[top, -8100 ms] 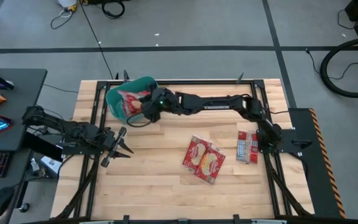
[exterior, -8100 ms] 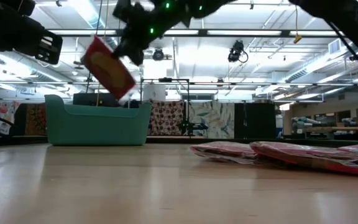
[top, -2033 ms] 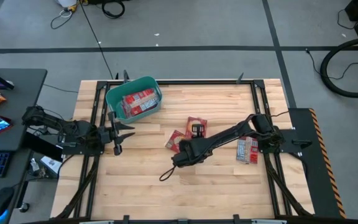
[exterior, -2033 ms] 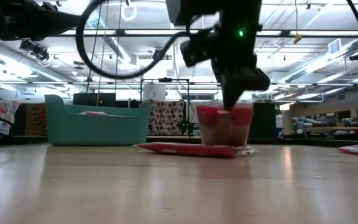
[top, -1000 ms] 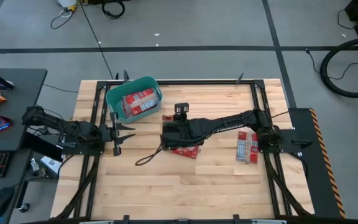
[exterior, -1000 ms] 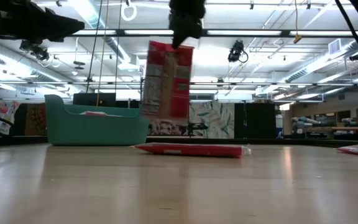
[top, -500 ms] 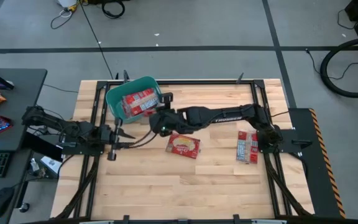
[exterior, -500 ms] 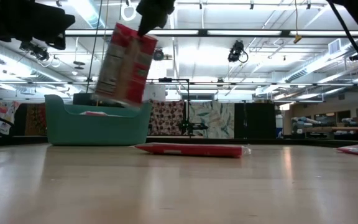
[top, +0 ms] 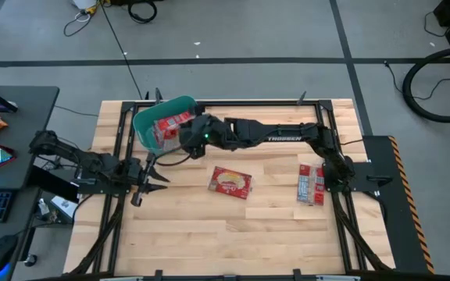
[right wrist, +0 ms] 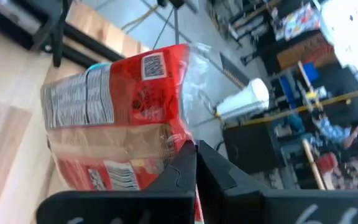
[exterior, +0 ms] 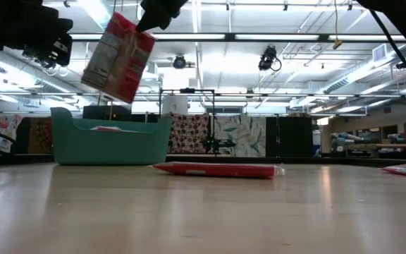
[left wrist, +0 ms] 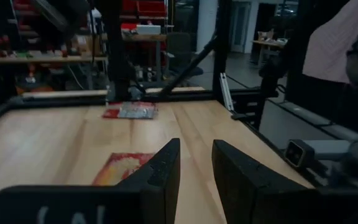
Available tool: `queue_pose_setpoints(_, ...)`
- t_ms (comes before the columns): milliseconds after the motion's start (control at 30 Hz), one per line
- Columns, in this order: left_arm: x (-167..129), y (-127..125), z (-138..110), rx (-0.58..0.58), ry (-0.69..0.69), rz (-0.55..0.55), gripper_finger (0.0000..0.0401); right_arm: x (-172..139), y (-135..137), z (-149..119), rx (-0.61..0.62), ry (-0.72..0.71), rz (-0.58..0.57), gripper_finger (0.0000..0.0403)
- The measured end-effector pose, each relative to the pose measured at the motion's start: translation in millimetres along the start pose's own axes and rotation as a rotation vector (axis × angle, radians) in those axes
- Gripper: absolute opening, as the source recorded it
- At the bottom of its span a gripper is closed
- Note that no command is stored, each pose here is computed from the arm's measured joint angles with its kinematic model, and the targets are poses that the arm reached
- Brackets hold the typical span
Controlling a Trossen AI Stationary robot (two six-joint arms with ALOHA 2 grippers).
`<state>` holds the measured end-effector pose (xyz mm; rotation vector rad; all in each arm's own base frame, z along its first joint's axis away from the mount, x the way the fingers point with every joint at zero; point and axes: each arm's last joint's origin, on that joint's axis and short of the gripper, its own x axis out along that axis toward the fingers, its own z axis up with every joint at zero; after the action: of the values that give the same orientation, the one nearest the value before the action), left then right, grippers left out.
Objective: Sort popcorn bags into baskets
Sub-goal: Put the red popcorn bag into the green bin
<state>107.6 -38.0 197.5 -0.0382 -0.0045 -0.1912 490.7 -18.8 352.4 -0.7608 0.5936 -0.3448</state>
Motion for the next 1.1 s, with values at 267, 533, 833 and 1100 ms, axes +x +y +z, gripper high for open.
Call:
queue_pose_setpoints(267,0,0,-3,-0.053,0.028,0.001,0.0098,15,-28,-9,0.006,-0.143,0.014,0.0005)
queue_pose_setpoints(533,0,0,-3,-0.058,0.035,0.002,0.0098,33,-63,-37,0.061,-0.19,0.039,0.0005)
queue_pose_setpoints(833,0,0,-4,-0.055,0.04,0.009,0.0098,47,-92,-69,0.16,-0.168,0.068,0.0005)
queue_pose_setpoints(1100,0,0,-5,-0.055,0.046,0.019,0.0098,64,-91,-102,0.163,-0.076,0.098,0.0005)
